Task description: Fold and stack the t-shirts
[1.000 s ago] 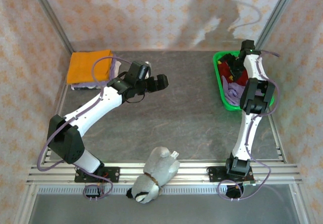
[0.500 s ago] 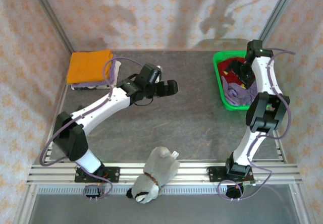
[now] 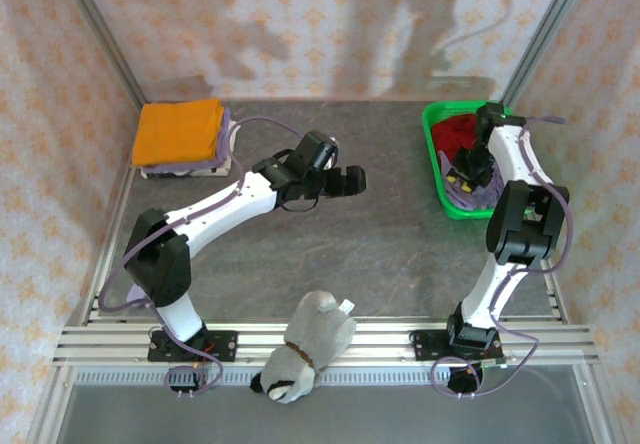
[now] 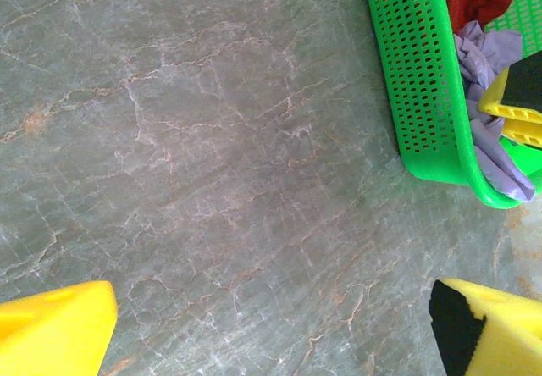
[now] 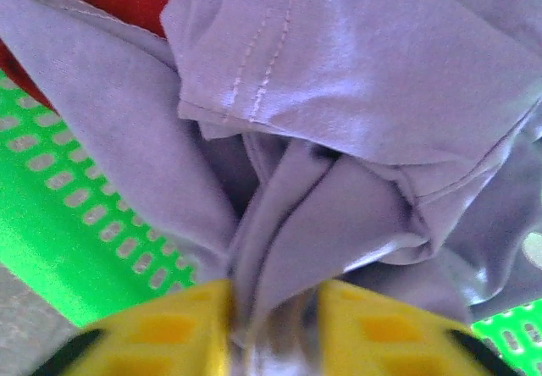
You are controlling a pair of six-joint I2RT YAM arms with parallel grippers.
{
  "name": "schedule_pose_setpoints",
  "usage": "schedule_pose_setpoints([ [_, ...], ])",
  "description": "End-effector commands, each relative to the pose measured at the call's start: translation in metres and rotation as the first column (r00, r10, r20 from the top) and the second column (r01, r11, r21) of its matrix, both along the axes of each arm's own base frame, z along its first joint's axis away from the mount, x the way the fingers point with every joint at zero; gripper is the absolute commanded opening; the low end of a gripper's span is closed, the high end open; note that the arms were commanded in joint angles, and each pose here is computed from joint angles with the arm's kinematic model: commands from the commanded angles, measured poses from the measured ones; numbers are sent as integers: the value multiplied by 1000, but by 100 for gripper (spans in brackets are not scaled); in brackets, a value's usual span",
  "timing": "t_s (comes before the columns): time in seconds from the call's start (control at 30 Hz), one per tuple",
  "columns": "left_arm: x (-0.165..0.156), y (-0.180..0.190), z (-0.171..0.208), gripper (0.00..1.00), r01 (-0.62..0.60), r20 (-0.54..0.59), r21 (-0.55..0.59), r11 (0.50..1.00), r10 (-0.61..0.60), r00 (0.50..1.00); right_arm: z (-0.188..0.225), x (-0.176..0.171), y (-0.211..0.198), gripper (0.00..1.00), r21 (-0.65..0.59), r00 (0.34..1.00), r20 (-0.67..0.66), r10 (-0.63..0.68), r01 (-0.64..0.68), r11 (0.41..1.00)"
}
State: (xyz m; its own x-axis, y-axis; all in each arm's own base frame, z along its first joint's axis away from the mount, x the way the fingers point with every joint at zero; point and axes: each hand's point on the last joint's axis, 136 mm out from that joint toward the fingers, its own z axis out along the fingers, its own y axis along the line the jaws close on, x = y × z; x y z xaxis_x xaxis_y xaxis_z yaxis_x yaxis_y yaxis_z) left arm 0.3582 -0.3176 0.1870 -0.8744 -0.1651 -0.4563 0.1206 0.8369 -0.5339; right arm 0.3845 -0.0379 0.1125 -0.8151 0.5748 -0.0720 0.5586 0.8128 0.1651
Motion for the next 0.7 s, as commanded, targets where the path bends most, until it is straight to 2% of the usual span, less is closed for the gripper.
schedule_pose_setpoints([
  [0.0, -7, -2, 14, 94, -5, 31, -47, 999, 6, 999, 32, 1, -8, 10, -93, 997, 79, 3, 5, 996],
  [0.03, -8, -1, 14, 94, -5, 32, -50, 999, 7, 999, 40, -1, -11, 6, -114, 995, 101, 0, 12, 993],
  [0.2, -12, 4, 17, 94, -4, 41, -39, 999, 5, 999, 95, -8, -18, 0, -185, 966, 260, -8, 58, 981],
  [0.37, -15, 11, 25, 94, 1, 52, -16, 1000, 0, 999, 170, -14, -8, 0, -217, 871, 490, 31, 88, 972],
  [0.5, -18, 17, 27, 94, -7, 54, -23, 1000, 8, 999, 243, -21, 7, 0, -213, 725, 684, 82, 91, 973],
  [0.57, -18, 22, 26, 94, -19, 52, -39, 999, 21, 998, 284, -27, 15, 0, -210, 621, 776, 110, 91, 973],
  [0.67, -16, 34, 25, 93, -54, 47, -70, 996, 57, 997, 345, -38, 29, 0, -201, 425, 893, 150, 77, 977],
])
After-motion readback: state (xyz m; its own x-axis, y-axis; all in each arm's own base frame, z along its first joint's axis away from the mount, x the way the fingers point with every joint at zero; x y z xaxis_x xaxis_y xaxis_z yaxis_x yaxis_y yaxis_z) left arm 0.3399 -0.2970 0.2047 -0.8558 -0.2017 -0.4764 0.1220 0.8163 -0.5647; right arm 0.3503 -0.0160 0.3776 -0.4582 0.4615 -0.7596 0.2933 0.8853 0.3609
